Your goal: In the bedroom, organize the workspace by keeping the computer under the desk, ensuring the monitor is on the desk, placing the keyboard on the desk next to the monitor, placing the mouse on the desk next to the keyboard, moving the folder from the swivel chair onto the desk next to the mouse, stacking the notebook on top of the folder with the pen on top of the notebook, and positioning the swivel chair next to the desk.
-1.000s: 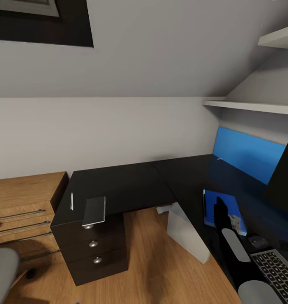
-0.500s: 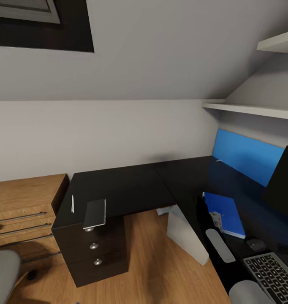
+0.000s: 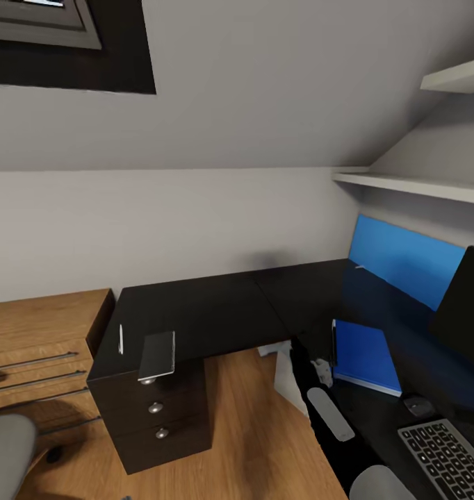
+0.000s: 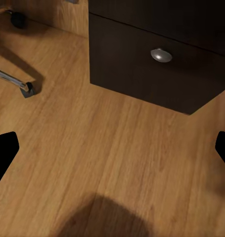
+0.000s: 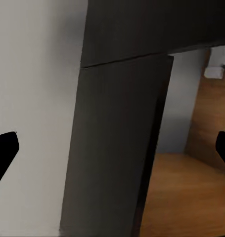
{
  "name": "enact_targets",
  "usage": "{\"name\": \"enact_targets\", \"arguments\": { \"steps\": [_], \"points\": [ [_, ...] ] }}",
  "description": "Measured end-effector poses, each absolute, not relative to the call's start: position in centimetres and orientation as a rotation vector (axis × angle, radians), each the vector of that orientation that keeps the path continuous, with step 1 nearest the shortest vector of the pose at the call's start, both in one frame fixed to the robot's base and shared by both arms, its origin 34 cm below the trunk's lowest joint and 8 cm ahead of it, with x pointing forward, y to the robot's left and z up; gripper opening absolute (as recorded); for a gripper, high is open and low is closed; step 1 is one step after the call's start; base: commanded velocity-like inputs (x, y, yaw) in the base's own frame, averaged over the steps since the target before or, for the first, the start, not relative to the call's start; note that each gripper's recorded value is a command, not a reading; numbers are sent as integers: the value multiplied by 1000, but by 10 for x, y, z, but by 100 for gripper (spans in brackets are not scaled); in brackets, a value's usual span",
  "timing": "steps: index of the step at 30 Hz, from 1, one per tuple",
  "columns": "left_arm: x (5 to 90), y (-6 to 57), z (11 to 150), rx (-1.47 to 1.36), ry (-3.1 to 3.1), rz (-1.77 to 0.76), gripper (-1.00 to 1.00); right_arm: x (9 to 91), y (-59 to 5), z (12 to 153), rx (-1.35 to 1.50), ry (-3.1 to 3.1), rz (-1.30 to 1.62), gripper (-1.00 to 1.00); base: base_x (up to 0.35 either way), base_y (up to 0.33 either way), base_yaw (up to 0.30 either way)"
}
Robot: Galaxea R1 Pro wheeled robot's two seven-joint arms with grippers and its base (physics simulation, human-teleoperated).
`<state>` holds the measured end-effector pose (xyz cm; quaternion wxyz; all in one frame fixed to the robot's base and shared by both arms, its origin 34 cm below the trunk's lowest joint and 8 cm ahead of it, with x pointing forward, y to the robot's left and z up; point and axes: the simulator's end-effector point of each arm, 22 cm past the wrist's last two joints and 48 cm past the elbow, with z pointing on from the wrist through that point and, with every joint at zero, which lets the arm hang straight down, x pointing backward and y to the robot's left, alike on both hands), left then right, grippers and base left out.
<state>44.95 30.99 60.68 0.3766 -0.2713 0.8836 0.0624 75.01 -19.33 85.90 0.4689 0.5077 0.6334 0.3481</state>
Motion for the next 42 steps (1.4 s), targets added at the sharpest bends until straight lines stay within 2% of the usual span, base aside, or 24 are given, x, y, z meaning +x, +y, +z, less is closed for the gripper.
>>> {"name": "enact_targets", "arguments": {
  "steps": [1,2,6,11,42],
  "points": [
    [450,310,608,-694,2259,159,100,749,-188,860,1237,1563,858,100,0,0,0],
    [451,311,609,-694,2256,160,100,744,-149,859,1142,1635,883,100,0,0,0],
    [452,313,610,-692,2253,163,100,733,-102,860,984,1726,905,100,0,0,0],
    [452,317,611,-691,2251,168,100,728,-78,869,901,1751,929,100,0,0,0],
    [473,340,631,-681,2188,175,100,699,-92,804,954,2053,707,100,0,0,0]
  ]
}}
